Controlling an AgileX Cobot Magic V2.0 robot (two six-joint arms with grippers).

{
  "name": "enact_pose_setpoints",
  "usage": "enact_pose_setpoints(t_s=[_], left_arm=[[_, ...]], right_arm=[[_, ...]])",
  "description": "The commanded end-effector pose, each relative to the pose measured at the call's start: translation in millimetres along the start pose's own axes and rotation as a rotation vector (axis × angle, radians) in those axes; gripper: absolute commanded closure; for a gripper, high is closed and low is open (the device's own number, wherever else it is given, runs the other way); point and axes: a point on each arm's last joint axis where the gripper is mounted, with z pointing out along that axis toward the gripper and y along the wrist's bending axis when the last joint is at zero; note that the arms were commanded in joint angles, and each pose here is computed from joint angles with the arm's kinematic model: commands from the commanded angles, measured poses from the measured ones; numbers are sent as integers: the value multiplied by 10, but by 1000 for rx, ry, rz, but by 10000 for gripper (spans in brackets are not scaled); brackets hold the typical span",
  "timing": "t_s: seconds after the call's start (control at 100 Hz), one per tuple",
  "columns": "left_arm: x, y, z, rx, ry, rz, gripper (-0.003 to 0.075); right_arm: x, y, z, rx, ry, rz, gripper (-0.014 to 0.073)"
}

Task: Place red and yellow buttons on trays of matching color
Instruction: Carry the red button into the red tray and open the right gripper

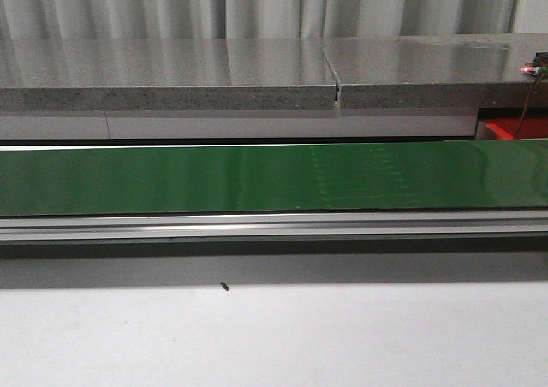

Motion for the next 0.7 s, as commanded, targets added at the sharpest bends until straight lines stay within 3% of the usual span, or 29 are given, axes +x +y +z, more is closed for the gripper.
enact_pose_setpoints(t_s=[0.0, 0.21, 0.47, 0.69], left_arm=[[-141, -6, -42, 6, -98, -11, 741], [-141, -6, -42, 6, -98, -11, 741], [-141, -6, -42, 6, -98, -11, 741], [-141, -6, -42, 6, -98, -11, 741]], right_arm=[[-192, -73, -206, 5, -158, 25, 517], [-252, -271, 73, 39, -212, 59, 517], [-299, -333, 468, 52, -281, 71, 517], [-245, -365, 763, 50, -255, 85, 517]])
